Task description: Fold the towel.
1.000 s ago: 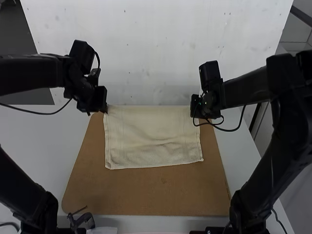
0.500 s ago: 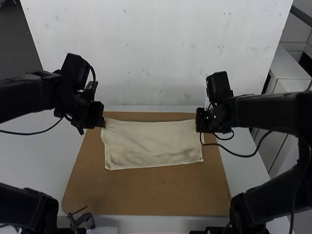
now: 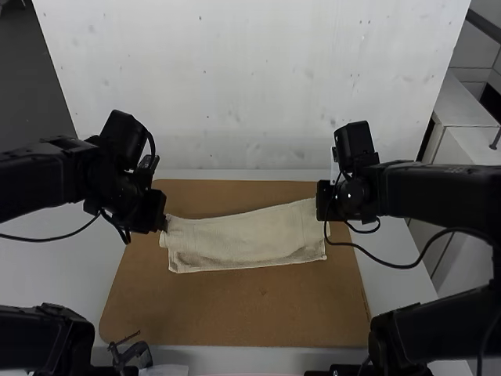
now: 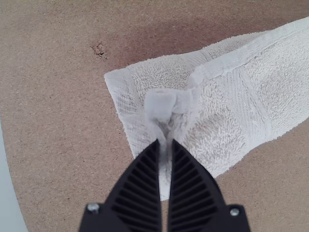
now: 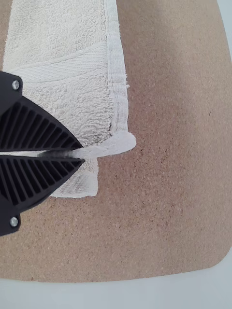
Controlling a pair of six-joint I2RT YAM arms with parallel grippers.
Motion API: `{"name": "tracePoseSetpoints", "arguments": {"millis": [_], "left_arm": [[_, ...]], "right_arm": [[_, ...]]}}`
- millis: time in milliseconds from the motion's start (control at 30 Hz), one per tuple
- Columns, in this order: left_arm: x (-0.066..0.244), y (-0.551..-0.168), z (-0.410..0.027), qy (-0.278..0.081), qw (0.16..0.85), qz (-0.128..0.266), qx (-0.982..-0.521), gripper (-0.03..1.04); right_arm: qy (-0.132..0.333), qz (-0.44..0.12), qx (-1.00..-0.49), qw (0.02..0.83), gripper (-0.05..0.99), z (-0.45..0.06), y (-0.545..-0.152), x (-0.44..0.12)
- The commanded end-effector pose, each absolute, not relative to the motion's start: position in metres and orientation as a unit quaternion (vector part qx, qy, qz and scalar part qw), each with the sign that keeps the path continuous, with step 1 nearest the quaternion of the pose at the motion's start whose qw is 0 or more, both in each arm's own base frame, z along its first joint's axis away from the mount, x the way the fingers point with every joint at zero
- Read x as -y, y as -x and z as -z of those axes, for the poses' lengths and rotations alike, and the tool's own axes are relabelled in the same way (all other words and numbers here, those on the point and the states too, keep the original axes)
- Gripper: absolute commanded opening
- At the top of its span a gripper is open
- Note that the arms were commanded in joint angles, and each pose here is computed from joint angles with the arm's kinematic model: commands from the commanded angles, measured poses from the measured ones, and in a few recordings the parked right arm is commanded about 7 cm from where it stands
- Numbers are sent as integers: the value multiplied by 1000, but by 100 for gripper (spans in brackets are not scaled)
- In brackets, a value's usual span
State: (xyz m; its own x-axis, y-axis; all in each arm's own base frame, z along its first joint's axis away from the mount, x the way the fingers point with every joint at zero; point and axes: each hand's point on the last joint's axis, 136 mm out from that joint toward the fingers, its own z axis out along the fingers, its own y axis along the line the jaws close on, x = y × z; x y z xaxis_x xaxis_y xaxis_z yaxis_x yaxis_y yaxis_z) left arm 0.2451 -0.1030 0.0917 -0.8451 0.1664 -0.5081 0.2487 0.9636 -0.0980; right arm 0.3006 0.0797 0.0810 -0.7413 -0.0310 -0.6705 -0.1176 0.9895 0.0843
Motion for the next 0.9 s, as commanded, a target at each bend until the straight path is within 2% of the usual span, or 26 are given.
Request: {"name": "tracePoseSetpoints", "arguments": {"millis": [0, 700, 867], "left_arm": [[103, -253, -83, -108, 251, 67, -960, 1], [103, -284, -27, -115, 161, -23, -980, 1], [103, -287, -20, -115, 151, -32, -981, 1]], "right_arm": [[39, -54, -937, 342, 1, -67, -303, -78], [32, -39, -944, 325, 1, -50, -325, -80], [25, -36, -945, 325, 1, -47, -330, -76]]}}
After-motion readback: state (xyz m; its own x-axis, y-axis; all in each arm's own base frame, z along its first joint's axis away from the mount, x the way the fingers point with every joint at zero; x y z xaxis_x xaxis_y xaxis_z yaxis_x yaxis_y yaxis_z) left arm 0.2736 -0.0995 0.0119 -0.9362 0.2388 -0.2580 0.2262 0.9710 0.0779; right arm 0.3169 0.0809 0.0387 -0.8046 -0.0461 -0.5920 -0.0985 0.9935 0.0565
